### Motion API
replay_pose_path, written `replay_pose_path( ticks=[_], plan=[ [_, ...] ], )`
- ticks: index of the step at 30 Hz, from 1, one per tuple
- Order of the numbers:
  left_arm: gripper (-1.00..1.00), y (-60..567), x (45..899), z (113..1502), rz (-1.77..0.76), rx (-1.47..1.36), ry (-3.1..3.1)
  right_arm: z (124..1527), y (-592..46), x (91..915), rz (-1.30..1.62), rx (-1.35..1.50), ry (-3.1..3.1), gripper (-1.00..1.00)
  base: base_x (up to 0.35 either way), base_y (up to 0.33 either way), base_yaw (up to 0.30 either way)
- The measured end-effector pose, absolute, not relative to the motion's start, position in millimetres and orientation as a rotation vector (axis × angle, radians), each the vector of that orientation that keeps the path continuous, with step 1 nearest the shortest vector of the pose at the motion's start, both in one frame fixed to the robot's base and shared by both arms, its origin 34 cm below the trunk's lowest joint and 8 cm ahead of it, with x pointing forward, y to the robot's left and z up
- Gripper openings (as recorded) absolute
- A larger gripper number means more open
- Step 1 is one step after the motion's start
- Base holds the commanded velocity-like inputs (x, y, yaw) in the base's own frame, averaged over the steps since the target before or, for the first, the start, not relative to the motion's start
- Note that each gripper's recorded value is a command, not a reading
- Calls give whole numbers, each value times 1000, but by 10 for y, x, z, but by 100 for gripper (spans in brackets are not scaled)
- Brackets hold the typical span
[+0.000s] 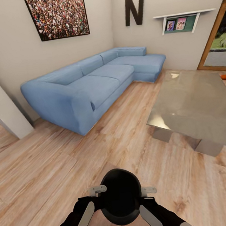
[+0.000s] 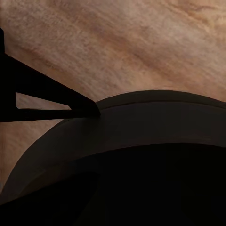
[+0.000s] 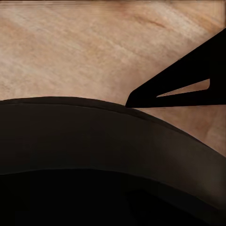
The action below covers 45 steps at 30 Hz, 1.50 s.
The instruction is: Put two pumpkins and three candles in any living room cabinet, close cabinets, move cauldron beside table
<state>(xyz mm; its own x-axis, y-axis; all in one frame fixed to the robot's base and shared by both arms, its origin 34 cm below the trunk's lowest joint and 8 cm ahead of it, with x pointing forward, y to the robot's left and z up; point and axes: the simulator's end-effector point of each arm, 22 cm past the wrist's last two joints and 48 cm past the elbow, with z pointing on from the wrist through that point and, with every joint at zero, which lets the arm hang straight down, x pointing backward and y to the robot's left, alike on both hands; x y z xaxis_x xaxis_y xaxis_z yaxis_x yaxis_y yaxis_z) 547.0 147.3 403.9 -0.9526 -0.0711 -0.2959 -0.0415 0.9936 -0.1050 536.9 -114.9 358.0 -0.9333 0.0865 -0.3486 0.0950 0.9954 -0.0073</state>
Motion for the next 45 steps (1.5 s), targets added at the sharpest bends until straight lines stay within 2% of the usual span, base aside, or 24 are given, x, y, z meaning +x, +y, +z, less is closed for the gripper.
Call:
replay_pose_path(
  ticks=[45],
  plan=[
    [-100, 1473, 5470, 4039, -140, -82, 2833, 3581, -1149, 5369, -34, 131, 2783, -100, 0, 0, -260]
  ],
)
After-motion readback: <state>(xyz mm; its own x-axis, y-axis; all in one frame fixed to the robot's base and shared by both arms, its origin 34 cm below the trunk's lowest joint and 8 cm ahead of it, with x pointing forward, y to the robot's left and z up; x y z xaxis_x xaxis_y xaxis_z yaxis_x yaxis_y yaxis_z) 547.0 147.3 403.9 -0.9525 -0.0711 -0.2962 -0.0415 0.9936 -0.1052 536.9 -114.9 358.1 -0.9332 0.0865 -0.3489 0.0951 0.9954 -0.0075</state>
